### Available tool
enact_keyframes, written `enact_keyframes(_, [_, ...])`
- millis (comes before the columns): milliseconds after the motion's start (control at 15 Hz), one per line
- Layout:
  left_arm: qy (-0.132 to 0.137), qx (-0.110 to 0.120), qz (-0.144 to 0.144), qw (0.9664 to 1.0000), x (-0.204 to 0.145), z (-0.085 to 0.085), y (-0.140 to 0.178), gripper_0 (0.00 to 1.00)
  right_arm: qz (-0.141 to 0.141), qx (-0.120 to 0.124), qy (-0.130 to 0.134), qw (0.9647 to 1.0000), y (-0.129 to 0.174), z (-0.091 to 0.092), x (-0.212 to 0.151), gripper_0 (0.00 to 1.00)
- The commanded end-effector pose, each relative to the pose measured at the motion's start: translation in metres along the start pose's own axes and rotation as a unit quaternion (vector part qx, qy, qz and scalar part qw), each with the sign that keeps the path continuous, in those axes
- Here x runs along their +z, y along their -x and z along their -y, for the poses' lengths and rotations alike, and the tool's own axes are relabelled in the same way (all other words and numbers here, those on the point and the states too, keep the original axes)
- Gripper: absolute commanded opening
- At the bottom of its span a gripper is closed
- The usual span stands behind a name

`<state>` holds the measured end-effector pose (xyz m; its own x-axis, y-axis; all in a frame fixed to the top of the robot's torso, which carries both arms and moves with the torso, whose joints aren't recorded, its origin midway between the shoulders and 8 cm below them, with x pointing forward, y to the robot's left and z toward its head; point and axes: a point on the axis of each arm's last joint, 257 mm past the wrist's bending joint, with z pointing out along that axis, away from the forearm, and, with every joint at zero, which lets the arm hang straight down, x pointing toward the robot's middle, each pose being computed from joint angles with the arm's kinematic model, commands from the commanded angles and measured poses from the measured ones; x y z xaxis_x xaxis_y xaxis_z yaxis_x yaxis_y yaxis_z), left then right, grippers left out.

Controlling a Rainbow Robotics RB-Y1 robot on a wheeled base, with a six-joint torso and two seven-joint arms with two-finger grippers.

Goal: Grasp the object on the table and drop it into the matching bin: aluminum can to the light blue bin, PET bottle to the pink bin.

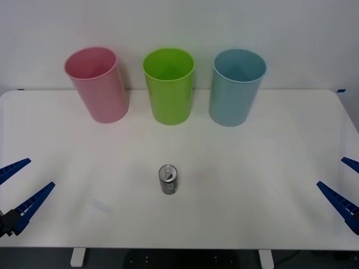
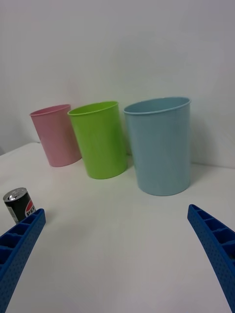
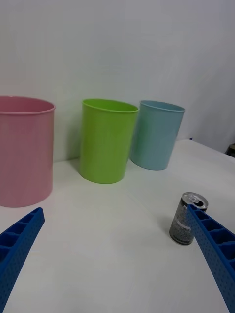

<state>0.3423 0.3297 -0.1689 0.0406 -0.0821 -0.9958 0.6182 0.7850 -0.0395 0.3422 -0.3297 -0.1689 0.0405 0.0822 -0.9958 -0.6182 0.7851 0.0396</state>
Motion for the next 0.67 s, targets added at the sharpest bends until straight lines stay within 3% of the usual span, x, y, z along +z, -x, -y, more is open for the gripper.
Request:
enact_keyframes(67, [0.000,0.000,0.000,1.0000,0.000,0.000,0.000,1.00,0.000,0.000,0.000,1.0000,0.000,0.000,0.000,1.00])
enact_keyframes(133, [0.000,0.000,0.000,1.0000,0.000,0.000,0.000,1.00,0.009,0.010,-0.004,0.9999,-0.003,-0.002,0.002,1.00])
enact_keyframes(400, [0.000,0.000,0.000,1.0000,0.000,0.000,0.000,1.00,0.014,0.010,0.005,0.9998,0.000,-0.005,0.010,1.00])
enact_keyframes(667, [0.000,0.000,0.000,1.0000,0.000,0.000,0.000,1.00,0.002,0.002,0.024,0.9997,-0.008,-0.013,0.019,1.00])
